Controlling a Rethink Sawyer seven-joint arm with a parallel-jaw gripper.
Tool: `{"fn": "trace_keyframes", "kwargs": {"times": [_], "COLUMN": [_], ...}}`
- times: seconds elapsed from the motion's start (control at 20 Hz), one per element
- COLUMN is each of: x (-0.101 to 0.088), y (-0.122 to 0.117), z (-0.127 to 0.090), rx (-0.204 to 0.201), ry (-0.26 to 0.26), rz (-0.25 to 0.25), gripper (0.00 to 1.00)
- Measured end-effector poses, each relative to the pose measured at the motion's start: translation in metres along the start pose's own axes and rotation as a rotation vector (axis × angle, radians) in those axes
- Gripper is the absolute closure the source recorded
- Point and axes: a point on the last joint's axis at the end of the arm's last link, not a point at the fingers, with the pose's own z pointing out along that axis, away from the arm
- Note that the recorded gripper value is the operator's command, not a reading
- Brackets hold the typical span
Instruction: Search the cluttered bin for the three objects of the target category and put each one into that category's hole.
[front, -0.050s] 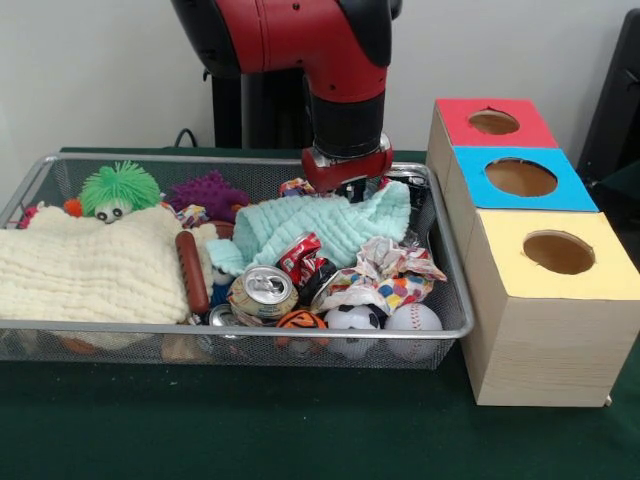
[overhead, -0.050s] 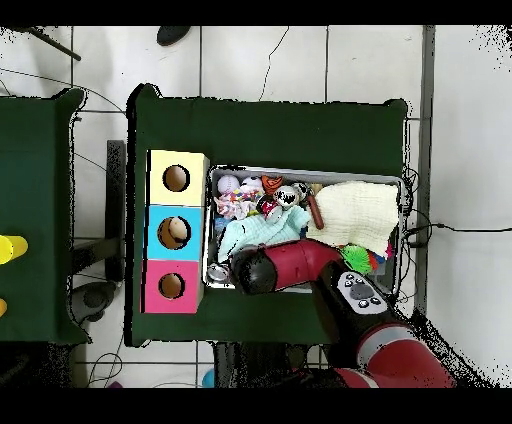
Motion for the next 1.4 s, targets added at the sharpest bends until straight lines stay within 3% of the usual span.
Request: {"fn": "trace_keyframes", "kwargs": {"times": [0.45,0.65,0.85,1.2,1.4], "x": [-0.009,-0.011,-0.008,-0.005,-0.008], "y": [0.01,0.003,-0.009,-0.025,-0.021], "z": [-0.003,-0.023,-0.062,-0.119,-0.125], "rx": [0.012,0.018,0.01,0.031,0.043], "ry": [-0.001,-0.008,0.003,0.073,0.078], "rz": [-0.029,-0.02,0.025,0.078,0.065], "gripper": [1.0,1.0,1.0,1.0,1.0]}}
